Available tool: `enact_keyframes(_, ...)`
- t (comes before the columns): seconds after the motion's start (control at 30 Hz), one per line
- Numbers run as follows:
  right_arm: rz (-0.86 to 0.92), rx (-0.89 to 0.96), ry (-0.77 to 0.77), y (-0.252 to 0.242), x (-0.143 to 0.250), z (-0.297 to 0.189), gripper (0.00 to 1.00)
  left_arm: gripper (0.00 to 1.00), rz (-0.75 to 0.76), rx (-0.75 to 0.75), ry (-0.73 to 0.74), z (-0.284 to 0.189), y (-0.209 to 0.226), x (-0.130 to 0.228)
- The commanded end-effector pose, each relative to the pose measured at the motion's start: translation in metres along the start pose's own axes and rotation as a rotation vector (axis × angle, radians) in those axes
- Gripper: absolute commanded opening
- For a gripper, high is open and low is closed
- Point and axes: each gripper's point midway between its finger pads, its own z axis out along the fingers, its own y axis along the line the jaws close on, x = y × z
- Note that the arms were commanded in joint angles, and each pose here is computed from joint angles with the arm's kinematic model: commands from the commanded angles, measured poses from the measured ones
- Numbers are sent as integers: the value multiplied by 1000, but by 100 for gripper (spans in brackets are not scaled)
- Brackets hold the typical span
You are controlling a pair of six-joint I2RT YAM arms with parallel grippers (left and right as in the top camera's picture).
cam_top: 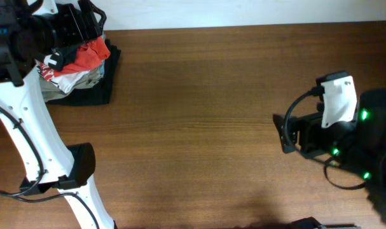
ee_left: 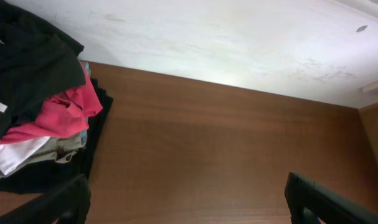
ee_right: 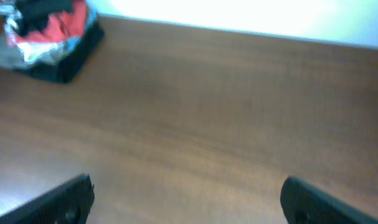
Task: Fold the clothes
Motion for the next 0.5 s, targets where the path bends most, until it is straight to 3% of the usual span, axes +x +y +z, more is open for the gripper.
enact_keyframes(0.0, -23, 38, -95, -12, 36, 8, 99, 99, 15, 13, -13, -7, -5, -1)
enact_keyframes(0.3, 20, 65, -342, -44, 131, 88, 99, 99, 15, 13, -13, -7, -5, -1)
enact_keyframes(0.47, -37, 61, -477, -48, 150, 107, 99, 99, 15, 13, -13, -7, -5, -1)
